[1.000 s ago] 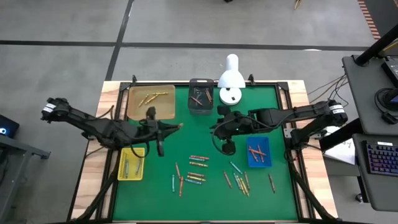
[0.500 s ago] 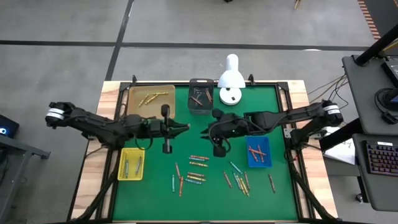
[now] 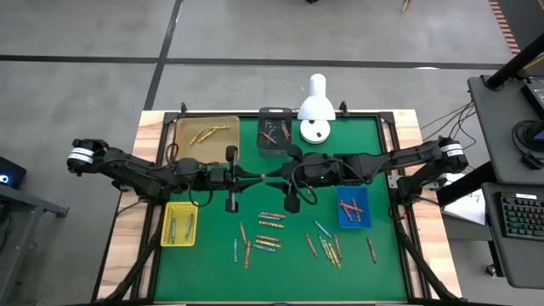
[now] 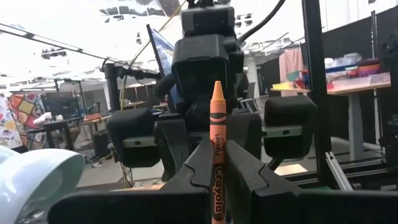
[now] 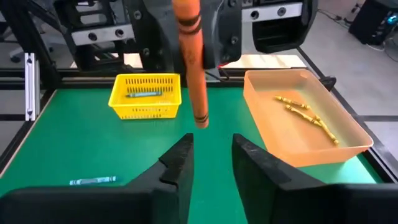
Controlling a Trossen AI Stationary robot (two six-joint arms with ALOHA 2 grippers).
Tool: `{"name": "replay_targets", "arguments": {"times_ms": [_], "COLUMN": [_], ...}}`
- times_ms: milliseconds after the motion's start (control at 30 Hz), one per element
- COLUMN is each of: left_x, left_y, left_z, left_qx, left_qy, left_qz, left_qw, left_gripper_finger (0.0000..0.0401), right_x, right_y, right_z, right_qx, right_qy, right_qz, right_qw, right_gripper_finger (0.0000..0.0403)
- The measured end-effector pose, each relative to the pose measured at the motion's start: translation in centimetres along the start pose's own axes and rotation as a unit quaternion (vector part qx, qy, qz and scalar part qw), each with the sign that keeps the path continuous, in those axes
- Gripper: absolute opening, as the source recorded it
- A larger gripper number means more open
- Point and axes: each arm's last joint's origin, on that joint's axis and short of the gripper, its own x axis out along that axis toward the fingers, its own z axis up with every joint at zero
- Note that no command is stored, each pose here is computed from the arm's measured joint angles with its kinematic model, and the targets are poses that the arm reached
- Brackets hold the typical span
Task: Sort crayons
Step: Put the orange crayon into the blue bin
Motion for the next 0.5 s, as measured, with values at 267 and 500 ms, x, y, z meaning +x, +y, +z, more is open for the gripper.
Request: {"name": "replay_targets", "arguments": {"times_ms": [267,500], "left_x": [0.6,1.0], "left_y": [-0.2,-0.3], "left_z": [-1.0,-1.5], "left_qx": [-0.006,-0.016], "left_qy": [-0.007,-0.026], "left_qz": [0.002,0.006], "left_qw": [1.000,1.000], "left_gripper_finger": [0.0000,0.0000], "right_x": [0.7,1.5], "right_y": [0.1,0.2], "right_z": [0.0,-0.4], "right_qx": [-0.021,-0.042], "right_qy": [-0.016,-0.014], "right_qz": [0.000,-0.001], "right_qw": [1.000,0.999], "right_gripper_finger": [0.0162,0.0173]}}
